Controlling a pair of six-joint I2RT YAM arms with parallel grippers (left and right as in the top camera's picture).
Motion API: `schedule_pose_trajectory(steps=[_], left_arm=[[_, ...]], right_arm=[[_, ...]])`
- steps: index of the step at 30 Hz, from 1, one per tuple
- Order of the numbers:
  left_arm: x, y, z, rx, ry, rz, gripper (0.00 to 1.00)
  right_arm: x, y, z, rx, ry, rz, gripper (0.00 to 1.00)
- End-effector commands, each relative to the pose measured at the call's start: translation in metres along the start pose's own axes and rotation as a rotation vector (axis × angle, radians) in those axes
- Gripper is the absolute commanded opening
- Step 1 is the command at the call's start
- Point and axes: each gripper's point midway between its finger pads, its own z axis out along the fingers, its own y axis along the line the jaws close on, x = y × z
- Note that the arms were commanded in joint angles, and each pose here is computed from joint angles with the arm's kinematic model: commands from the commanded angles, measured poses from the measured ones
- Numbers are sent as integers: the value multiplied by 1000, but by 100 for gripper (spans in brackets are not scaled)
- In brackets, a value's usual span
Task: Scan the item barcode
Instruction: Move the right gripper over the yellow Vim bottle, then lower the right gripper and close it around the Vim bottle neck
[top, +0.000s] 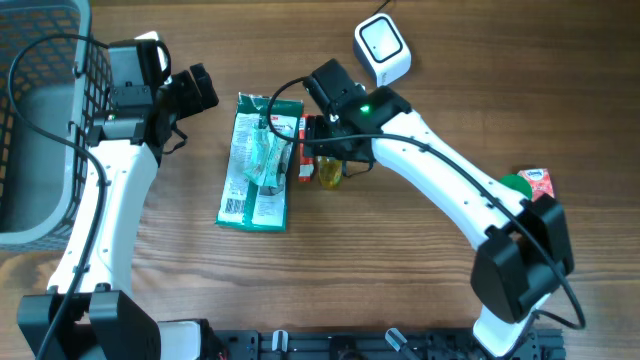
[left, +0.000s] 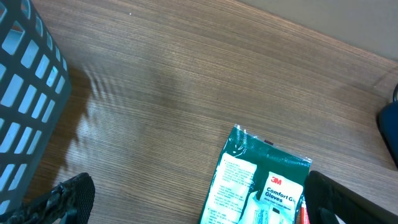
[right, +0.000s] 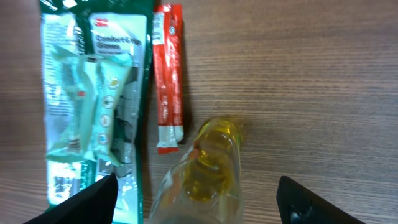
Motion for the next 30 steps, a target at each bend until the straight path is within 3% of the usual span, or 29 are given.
schedule_pose_trajectory(steps=[1, 10, 16, 19, 30], left_arm=[[-4, 3, -1, -10, -10, 5, 100], [-4, 3, -1, -10, -10, 5, 100], [-4, 3, -1, -10, -10, 5, 100], [-4, 3, -1, -10, -10, 5, 100], [-4, 3, -1, -10, -10, 5, 100]], right_arm=[[7, 0, 17, 12, 50, 16, 82], [9, -1, 23, 21, 59, 16, 71], [9, -1, 23, 22, 61, 16, 69], [11, 0, 23, 23, 64, 11, 62], [11, -3, 23, 59, 44, -4, 62]])
